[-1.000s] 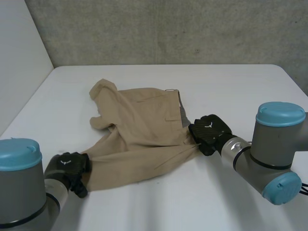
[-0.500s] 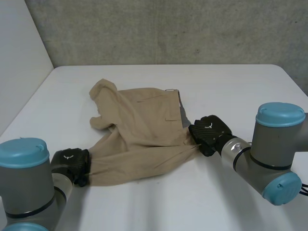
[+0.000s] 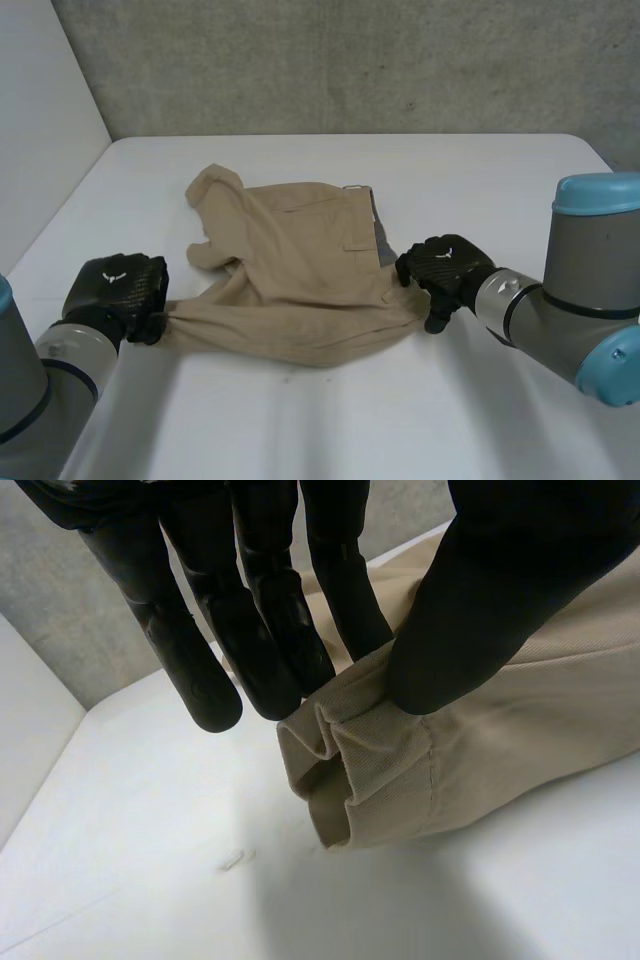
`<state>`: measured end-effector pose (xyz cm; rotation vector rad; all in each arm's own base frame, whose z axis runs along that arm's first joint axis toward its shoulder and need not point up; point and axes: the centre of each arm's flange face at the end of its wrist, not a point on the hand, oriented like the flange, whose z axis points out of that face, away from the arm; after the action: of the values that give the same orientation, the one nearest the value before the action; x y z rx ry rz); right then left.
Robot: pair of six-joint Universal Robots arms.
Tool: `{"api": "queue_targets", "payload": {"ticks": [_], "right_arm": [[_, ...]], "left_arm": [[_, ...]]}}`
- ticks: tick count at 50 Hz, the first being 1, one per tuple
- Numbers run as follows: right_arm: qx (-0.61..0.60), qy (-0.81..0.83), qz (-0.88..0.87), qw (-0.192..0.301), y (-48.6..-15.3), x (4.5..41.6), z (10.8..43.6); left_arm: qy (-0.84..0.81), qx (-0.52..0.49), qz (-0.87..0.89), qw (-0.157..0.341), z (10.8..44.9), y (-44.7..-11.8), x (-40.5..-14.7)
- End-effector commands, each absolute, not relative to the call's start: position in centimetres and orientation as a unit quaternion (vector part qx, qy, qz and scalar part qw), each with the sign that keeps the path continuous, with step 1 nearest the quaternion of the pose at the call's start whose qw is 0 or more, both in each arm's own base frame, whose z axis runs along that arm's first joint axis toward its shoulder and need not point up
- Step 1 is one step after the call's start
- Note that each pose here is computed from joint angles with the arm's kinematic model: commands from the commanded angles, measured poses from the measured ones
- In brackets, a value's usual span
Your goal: Fold the shorts.
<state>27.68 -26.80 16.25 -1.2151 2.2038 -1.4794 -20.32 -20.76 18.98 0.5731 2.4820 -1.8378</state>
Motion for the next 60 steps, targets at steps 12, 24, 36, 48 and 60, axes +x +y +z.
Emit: {"api": "queue_targets", "payload": {"ticks": [12, 24, 36, 48, 60], "right_arm": [[-0.416, 0.755, -0.486, 0.143, -26.6, 28.3, 13.9], [-0.406, 0.739, -0.519, 0.137, -28.3, 29.1, 12.3], [-0.368, 0.678, -0.625, 0.116, -28.7, 28.6, 22.3], [-0.351, 0.616, -0.702, 0.073, -23.8, 24.8, 39.0], [-0.359, 0.641, -0.676, 0.052, -25.3, 24.2, 38.0]], "left_arm": [[0.791, 0.127, -0.598, -0.013, 20.0, -23.8, -19.0], [0.788, 0.126, -0.602, -0.019, 20.3, -24.2, -19.1], [0.763, 0.128, -0.632, -0.030, 23.8, -24.6, -19.6], [0.659, 0.178, -0.722, -0.111, 37.9, -20.6, -20.8], [0.676, 0.160, -0.709, -0.122, 38.8, -22.3, -20.9]]}}
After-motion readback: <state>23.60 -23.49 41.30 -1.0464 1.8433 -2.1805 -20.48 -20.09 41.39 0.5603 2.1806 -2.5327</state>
